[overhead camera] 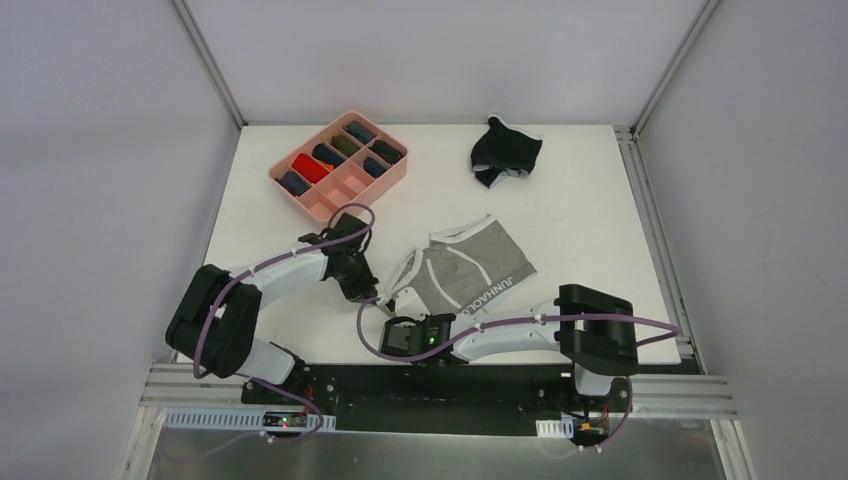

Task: Roll the underwear
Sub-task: Fold the underwear at the center of the board.

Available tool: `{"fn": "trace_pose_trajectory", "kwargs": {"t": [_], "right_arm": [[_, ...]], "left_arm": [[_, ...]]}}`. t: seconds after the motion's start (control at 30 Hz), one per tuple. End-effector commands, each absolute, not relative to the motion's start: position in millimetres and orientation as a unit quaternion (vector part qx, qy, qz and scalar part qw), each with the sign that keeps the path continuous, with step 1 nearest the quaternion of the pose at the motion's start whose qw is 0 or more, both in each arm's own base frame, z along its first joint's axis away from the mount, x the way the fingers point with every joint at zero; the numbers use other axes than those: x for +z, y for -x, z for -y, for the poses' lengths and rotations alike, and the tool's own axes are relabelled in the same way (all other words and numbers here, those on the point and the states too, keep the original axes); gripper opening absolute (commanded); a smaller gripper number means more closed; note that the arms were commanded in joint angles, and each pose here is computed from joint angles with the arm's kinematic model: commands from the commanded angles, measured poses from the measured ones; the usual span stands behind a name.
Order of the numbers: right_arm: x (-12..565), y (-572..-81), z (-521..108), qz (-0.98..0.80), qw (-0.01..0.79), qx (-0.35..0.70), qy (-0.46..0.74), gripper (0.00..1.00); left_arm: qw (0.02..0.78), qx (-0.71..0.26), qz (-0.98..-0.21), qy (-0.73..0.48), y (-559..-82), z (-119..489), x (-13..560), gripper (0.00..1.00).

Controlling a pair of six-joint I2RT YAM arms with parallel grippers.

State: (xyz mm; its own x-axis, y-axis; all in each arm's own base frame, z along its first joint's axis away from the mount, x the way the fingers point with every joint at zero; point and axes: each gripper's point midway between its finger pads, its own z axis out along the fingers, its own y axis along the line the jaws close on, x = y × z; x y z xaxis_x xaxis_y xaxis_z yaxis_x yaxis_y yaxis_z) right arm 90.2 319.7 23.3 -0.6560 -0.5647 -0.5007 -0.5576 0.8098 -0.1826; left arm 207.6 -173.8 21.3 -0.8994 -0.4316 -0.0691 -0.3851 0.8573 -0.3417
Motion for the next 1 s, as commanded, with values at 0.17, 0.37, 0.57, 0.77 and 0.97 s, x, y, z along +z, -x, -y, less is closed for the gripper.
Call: {"fn": "trace_pose_trajectory", "kwargs": {"t": [0.17,0.37,0.57,0.77,0.97], "right_arm": [[68,-70,-358,-0.893,0.251,0.078,0.366,0.0],[105,-54,-382,-0.875,0.248,0.136,0.393,0.0],[141,-71,-369,-0.87,0.304,0.151,0.357,0.0],[160,-94,-340,-0.88,0.336,0.159,0.298,0.0],[154,-129,-306,-0.902,0.335,0.158,0.223,0.0]], "left_arm": [[0.126,-0.128,-0.955,0.238,-196,141,54,0.0],[0.156,-0.132,-0.946,0.25,-171,122,88,0.0],[0.2,-0.171,-0.933,0.247,-182,128,134,0.0],[0.217,-0.2,-0.935,0.198,-229,166,174,0.0],[0.231,-0.227,-0.935,0.145,-286,223,201,0.0]]}}
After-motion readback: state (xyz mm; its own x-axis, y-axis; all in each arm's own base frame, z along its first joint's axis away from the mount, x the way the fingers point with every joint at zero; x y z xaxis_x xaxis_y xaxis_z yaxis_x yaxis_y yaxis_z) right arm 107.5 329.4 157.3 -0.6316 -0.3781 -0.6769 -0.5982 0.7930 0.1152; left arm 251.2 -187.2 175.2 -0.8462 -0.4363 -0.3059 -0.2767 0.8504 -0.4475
